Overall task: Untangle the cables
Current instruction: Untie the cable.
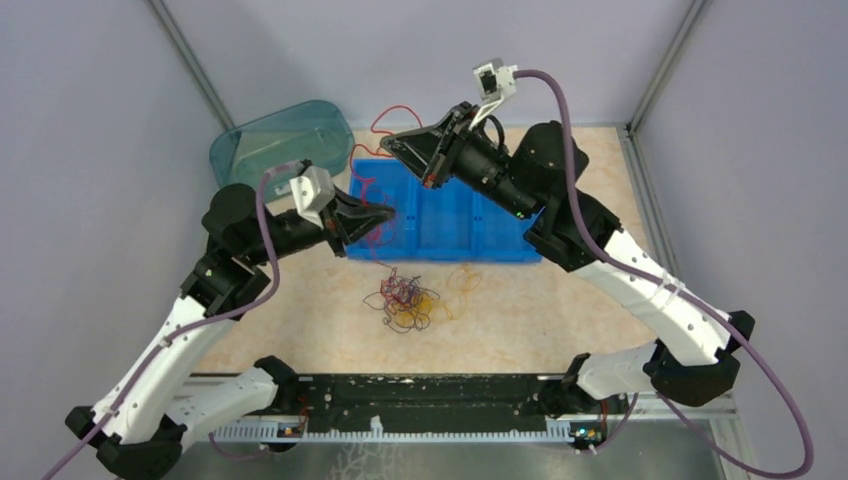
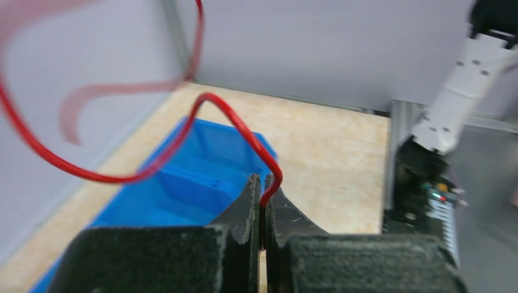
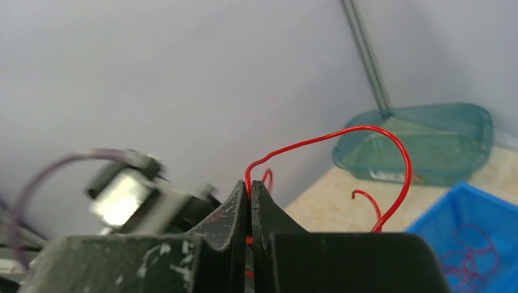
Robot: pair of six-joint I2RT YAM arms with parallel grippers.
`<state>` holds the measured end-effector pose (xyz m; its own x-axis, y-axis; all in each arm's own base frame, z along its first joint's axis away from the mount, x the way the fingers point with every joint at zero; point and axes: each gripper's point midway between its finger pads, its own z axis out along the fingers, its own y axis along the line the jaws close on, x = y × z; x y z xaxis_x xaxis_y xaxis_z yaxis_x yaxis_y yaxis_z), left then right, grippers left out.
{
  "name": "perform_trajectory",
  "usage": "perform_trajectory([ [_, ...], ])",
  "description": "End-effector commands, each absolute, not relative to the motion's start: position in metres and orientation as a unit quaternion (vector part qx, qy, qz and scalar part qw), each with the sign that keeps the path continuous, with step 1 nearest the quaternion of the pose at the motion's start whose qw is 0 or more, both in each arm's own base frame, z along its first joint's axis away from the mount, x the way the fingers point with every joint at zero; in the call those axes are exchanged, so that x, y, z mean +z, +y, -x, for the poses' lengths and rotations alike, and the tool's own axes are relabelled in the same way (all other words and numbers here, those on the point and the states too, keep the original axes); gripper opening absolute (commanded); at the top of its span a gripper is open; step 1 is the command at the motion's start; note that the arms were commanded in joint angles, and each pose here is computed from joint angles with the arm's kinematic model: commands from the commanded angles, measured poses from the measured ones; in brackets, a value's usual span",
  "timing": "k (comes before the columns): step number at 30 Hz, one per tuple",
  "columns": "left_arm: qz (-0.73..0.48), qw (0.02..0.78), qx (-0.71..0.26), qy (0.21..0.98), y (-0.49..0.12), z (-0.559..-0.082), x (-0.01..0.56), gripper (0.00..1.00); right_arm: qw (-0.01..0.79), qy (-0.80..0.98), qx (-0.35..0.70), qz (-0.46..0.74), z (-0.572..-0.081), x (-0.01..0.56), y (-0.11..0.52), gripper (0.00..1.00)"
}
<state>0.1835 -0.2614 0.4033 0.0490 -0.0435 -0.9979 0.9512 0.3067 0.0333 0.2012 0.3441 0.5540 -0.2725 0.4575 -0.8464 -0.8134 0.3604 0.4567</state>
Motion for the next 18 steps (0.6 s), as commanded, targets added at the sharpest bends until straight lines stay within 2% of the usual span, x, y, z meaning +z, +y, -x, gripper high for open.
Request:
perform_trajectory([
  [1,-0.377,0.688,-0.299,0.544,-0.234,-0.22,0.44,0.0,0.568,0.607,0.541,0.129,-0.223,0.523,0.34,0.0],
  [5,-0.376,0.694,-0.278,0.548,-0.238,-0.238,0.442,0.0,0.531,0.645,0.536,0.122,-0.243,0.476,0.351,0.02],
  [9,-0.358,0.697,-0.247,0.569,-0.238,-0.266,0.44,0.0,0.499,0.682,0.524,0.11,-0.261,0.436,0.349,0.29],
  [12,-0.334,0.704,-0.21,0.59,-0.228,-0.293,0.434,0.0,0.485,0.706,0.507,0.097,-0.272,0.409,0.337,0.42],
  [15,-0.319,0.707,-0.192,0.601,-0.219,-0.316,0.43,0.0,0.477,0.721,0.495,0.091,-0.274,0.388,0.325,0.48],
  [18,-0.309,0.706,-0.194,0.607,-0.214,-0.334,0.43,0.0,0.474,0.733,0.481,0.083,-0.272,0.369,0.313,0.49],
])
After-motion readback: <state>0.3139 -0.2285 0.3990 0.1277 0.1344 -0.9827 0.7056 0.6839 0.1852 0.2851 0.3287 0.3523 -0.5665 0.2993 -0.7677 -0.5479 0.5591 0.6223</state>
